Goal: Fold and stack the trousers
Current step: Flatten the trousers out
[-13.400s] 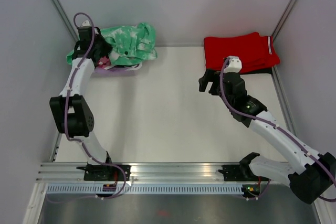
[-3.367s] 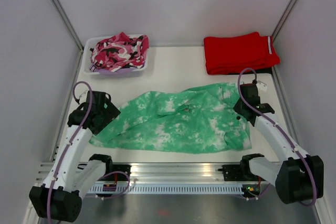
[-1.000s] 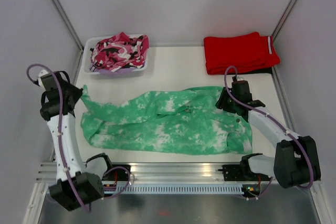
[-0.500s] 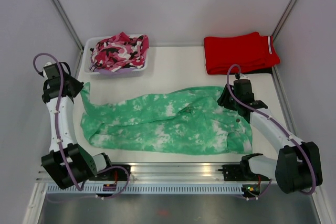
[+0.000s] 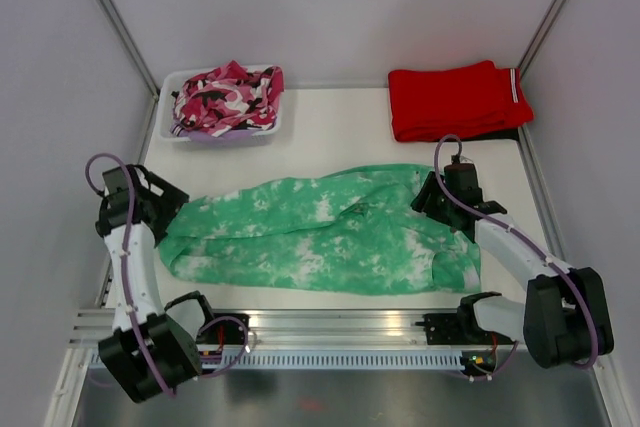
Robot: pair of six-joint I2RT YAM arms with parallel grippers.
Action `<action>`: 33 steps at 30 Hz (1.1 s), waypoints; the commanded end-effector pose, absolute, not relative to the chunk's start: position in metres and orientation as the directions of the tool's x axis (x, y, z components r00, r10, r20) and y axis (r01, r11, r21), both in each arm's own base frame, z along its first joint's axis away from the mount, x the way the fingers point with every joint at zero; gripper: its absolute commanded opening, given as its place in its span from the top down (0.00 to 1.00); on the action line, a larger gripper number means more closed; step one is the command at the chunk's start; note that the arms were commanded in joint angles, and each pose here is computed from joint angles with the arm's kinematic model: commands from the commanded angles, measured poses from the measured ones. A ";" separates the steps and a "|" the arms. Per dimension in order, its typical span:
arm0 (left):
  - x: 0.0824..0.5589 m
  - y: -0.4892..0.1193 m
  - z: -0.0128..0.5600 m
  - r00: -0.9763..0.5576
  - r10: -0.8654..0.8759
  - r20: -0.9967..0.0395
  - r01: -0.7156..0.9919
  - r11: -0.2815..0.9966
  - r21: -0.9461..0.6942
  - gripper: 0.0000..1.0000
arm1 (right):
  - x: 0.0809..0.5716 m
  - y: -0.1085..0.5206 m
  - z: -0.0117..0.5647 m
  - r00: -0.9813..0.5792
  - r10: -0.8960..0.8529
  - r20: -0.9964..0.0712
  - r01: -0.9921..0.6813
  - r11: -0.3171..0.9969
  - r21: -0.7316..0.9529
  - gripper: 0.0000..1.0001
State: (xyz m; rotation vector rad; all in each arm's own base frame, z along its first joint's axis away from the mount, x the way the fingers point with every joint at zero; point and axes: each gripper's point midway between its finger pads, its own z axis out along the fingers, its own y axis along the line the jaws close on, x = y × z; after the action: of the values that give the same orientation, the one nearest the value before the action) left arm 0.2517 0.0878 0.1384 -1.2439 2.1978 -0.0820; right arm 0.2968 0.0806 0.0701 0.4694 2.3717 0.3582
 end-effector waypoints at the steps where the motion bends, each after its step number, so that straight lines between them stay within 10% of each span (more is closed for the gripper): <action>1: 0.219 0.050 0.131 -0.344 -0.862 -0.372 -0.759 0.489 -0.431 0.00 | 0.276 0.069 0.047 -0.704 0.486 -0.518 0.333 0.870 0.362 0.33; 19: 0.194 0.048 0.063 -0.037 -0.970 -0.242 -0.893 0.140 -0.428 0.02 | 0.312 0.123 0.134 -0.678 0.375 -0.632 0.020 0.869 0.494 0.28; 24: 0.211 0.069 0.065 0.014 -0.950 -0.312 -0.885 0.133 -0.446 0.39 | 0.320 0.123 0.091 -0.706 0.427 -0.565 0.117 0.857 0.501 0.27; 28: 0.210 0.084 0.074 0.039 -0.930 -0.367 -0.906 0.122 -0.405 0.95 | 0.321 0.116 0.051 -0.708 0.496 -0.503 0.240 0.839 0.489 0.30; 33: 0.180 0.104 0.116 0.117 -0.872 -0.475 -0.938 0.061 -0.342 0.98 | 0.317 0.090 0.017 -0.684 0.538 -0.493 0.373 0.838 0.398 0.35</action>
State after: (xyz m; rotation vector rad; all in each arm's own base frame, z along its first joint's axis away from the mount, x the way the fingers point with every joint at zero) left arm 0.1928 0.0792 0.0754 -1.7927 1.9133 -0.0054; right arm 0.3069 0.1098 0.0250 0.5603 2.4648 0.4645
